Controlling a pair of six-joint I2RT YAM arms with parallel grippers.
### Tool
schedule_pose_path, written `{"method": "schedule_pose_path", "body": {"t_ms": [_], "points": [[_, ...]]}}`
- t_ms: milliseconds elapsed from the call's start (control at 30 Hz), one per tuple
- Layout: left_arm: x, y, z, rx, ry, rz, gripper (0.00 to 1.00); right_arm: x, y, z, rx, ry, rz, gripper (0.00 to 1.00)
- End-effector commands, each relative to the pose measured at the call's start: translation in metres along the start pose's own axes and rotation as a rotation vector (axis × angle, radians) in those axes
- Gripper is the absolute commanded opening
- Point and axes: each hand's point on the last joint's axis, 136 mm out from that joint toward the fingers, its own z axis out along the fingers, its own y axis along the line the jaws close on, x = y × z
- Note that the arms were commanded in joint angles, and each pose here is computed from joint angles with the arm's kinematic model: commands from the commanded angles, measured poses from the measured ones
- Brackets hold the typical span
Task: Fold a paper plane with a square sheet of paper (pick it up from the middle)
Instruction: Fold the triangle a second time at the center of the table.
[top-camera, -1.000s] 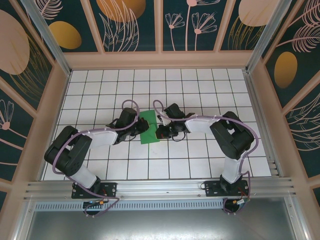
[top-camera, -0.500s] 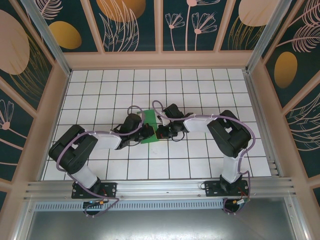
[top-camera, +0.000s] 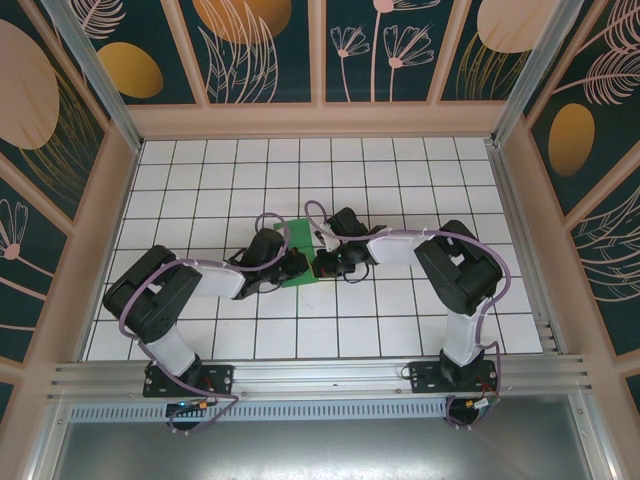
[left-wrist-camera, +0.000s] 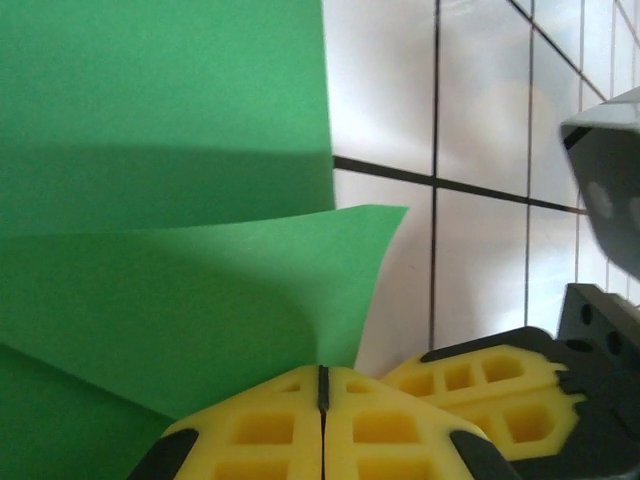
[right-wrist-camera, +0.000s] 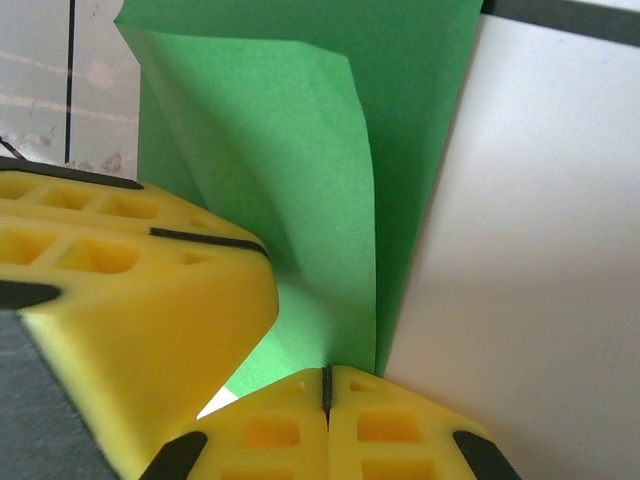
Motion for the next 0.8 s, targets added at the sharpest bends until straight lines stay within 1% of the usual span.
{"method": "schedule_pose_path", "body": {"t_ms": [0,200,367,533,767], "points": [[0.009,0.018,0.002,-0.054,0.008,-0.024,0.08,0.022,-0.031,0.009,0.117,0.069,0.049,0.00],[0.005,0.025,0.002,-0.093,-0.014,-0.018,0.08,0.033,-0.041,0.011,0.157,0.098,0.050,0.00],[-0.004,0.035,0.001,-0.168,-0.037,-0.001,0.08,0.043,-0.058,0.008,0.241,0.117,0.044,0.00],[-0.021,0.051,-0.006,-0.217,-0.065,0.001,0.08,0.056,-0.074,0.006,0.309,0.148,0.036,0.00],[-0.051,0.071,-0.021,-0.237,-0.113,-0.025,0.08,0.064,-0.080,0.008,0.318,0.173,0.043,0.00]]}}
